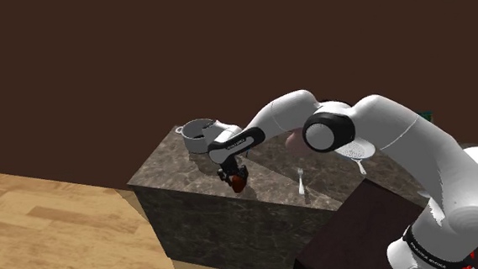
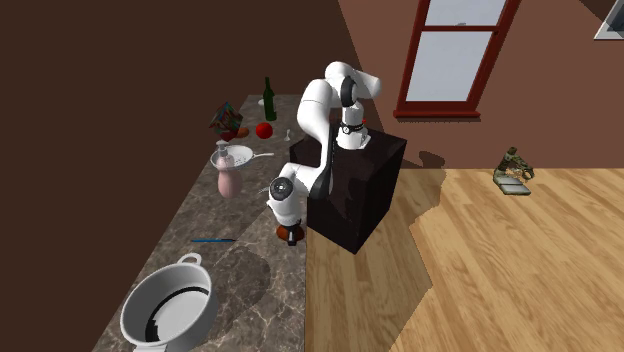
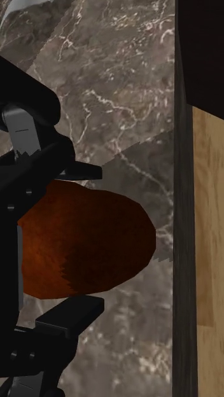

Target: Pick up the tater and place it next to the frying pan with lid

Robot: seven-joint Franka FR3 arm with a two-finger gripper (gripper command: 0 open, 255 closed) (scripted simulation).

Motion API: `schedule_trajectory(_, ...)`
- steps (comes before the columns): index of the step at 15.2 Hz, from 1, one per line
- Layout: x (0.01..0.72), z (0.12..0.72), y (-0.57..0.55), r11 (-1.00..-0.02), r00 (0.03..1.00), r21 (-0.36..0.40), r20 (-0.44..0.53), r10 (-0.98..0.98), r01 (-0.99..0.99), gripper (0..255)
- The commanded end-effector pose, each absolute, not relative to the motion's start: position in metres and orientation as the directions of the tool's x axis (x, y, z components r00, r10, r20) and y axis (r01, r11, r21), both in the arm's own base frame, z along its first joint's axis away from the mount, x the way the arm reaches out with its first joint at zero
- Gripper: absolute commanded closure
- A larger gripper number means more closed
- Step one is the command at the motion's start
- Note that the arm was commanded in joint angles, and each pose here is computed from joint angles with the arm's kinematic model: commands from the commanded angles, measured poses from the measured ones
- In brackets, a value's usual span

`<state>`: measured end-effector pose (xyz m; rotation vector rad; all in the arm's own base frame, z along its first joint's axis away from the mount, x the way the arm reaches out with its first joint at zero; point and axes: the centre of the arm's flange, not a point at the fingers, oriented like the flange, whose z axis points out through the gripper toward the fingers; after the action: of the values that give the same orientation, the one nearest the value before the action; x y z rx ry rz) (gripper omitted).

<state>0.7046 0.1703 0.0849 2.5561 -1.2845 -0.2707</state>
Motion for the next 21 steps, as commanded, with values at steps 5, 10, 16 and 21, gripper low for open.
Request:
schedule_trajectory(5,0.704,0.116,0.171,-0.572,0.590,0.319,-0.046,-0.806,-0.756,255)
schedule_trajectory(10,0.704,0.143,0.171,-0.572,0.590,0.319,-0.046,-0.806,-0.756,255)
schedule_trajectory(16,0.704,0.174,0.171,-0.572,0.590,0.319,-0.046,-0.806,-0.756,255)
schedule_trajectory(21,0.704,0.201,0.171,-0.572,0.590,0.319,-0.046,-0.806,-0.756,255)
